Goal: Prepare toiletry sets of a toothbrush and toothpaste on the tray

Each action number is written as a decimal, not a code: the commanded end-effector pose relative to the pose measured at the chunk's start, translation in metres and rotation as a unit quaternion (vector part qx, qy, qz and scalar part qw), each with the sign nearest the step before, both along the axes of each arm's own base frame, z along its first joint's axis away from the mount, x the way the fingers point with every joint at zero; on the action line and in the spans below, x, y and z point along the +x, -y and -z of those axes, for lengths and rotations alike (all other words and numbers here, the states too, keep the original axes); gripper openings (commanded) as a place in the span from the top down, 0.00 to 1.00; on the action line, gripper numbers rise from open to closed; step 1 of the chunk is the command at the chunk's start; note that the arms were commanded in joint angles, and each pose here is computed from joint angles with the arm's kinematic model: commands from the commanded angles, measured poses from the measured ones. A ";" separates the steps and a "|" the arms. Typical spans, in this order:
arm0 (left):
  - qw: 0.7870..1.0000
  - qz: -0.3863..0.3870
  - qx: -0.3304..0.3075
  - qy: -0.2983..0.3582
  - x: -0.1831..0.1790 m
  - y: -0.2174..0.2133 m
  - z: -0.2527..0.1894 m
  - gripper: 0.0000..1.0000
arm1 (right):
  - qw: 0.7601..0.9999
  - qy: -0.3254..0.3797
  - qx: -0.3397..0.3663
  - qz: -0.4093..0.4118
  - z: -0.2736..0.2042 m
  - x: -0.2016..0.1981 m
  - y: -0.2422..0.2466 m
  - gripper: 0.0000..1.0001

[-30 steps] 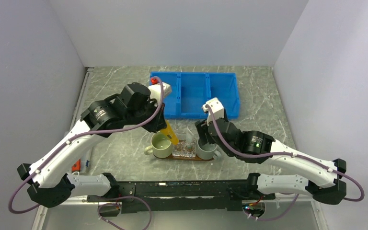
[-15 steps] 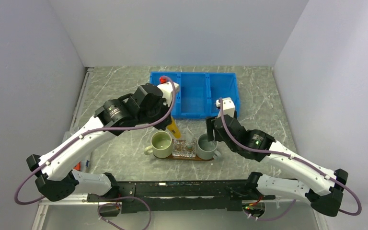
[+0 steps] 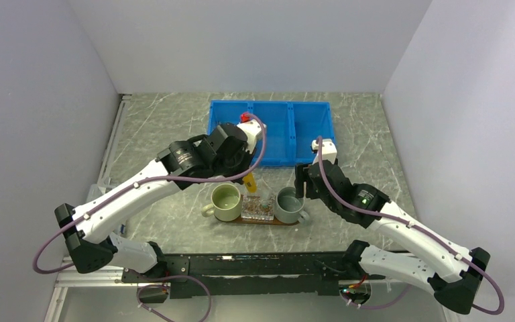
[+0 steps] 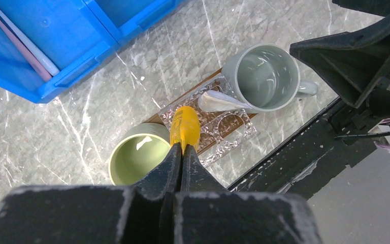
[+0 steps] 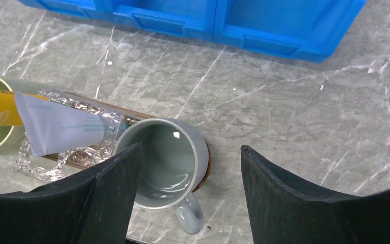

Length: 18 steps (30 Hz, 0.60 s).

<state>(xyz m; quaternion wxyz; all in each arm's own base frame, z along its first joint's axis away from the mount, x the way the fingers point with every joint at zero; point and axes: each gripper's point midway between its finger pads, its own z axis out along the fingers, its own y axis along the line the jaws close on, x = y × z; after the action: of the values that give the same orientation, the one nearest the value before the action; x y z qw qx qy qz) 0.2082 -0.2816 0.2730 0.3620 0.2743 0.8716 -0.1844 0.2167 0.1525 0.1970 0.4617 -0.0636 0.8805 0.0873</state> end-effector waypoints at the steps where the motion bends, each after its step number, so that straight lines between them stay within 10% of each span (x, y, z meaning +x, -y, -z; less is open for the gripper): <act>1: 1.000 -0.001 -0.010 0.029 0.009 0.011 -0.005 1.00 | 0.999 0.014 0.034 -0.002 -0.009 0.003 -0.007 0.28; 18: 1.000 0.001 0.006 0.011 0.007 0.015 0.018 1.00 | 0.999 0.008 0.037 -0.009 -0.003 0.006 -0.009 0.27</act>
<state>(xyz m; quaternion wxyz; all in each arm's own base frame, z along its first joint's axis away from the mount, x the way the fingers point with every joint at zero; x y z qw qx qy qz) 0.2099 -0.2882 0.2448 0.3459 0.2859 0.8786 -0.1634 0.2180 0.1555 0.1933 0.4568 -0.0605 0.8813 0.1046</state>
